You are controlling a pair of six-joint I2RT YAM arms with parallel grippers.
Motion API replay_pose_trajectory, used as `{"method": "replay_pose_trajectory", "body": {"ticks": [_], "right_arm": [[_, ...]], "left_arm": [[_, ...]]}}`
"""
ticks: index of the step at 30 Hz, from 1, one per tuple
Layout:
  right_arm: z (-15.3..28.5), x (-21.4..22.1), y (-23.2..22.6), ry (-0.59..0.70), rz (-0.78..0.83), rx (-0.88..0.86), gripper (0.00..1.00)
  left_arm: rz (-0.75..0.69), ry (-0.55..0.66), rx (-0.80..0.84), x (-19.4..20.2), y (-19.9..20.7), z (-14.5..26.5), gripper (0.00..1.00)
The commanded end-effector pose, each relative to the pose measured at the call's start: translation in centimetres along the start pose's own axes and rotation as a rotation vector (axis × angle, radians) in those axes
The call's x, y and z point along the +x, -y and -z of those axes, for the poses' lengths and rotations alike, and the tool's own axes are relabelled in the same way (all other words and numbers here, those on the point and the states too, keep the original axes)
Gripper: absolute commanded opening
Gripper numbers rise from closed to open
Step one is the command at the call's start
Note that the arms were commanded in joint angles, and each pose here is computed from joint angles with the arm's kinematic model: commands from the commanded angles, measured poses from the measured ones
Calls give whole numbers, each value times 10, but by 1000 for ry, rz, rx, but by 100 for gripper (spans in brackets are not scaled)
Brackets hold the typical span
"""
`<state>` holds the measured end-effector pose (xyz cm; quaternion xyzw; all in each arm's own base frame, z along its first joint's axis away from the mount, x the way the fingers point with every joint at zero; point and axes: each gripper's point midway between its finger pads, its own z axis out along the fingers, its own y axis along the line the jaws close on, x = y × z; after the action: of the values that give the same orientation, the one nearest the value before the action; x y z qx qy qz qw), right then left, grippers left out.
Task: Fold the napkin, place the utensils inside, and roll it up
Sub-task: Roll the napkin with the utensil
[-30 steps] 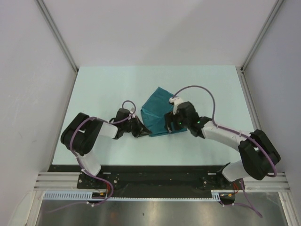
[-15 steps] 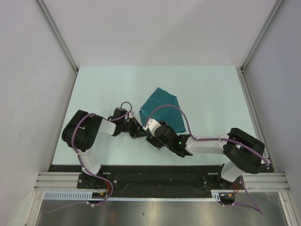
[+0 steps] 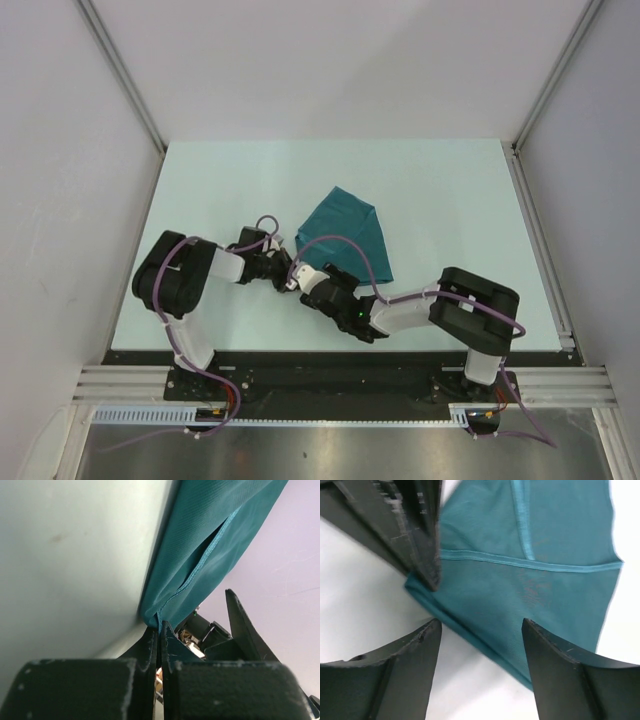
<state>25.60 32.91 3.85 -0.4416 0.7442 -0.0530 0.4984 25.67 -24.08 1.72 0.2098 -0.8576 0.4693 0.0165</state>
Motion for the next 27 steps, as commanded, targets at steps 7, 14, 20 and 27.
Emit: {"method": "replay_pose_trajectory", "body": {"ticks": [7,14,20,27], "right_arm": [[-9,37,4,-119,69,29,41],[-7,32,-14,-168,100,-142,29],[-6,30,-21,-231,63,-292,5],[-9,28,-20,-276,9,-391,0]], "left_arm": [[-37,-38,17,-6,7,1,0],[-126,-16,-4,-16,13,3,9],[-196,79,-37,-25,14,14,46],[-211,198,-68,-35,3,31,74]]}}
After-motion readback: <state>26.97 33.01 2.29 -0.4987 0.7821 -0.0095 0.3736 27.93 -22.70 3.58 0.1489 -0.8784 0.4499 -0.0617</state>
